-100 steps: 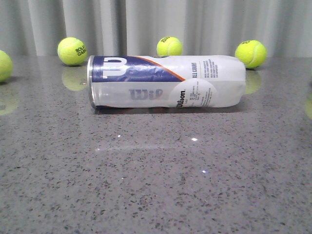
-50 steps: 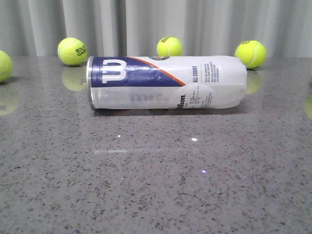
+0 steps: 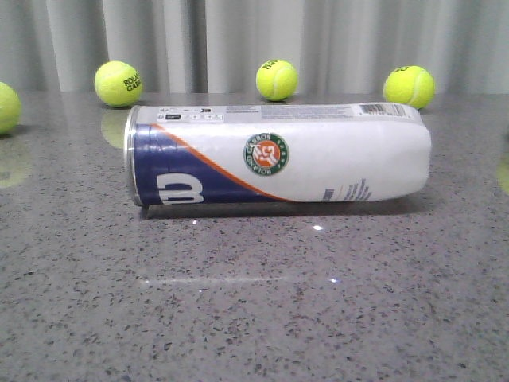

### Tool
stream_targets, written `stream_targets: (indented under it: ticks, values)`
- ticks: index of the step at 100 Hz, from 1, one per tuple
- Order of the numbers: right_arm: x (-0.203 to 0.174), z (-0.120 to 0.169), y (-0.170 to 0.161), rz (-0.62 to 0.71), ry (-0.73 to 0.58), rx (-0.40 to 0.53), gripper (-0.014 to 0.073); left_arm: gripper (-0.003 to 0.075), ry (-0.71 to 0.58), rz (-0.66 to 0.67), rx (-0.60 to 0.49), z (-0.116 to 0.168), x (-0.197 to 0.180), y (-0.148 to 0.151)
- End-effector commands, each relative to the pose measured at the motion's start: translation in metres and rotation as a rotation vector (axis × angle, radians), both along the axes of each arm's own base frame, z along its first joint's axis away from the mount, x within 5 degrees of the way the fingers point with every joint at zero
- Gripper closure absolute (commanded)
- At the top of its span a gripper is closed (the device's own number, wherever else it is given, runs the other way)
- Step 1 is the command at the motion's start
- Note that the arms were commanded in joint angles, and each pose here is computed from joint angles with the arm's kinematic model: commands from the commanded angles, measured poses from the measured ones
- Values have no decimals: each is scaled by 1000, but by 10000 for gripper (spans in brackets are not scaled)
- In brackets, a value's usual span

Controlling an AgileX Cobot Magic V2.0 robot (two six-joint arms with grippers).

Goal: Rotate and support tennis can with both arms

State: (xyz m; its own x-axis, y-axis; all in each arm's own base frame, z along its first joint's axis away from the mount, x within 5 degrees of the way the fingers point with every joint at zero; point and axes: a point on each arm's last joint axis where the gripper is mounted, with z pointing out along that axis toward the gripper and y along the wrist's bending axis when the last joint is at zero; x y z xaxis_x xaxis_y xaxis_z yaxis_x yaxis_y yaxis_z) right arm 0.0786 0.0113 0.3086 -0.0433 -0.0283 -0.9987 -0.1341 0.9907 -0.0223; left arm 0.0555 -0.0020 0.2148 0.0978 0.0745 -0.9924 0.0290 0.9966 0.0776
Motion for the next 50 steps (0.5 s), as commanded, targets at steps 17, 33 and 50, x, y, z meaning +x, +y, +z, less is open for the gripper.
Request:
stream_targets:
  ticks: [17,33,50]
  values:
    - [-1,16,-2,-27,-102,19,663,741,-75,-12,-10,-6,-2,-1]
    - [-1,16,-2,-27,-102,19,663,741,-75,-12,-10,-6,-2,-1]
    - [-1,16,-2,-27,-102,19,663,741,-82,-13,-10,-6,-2,-1]
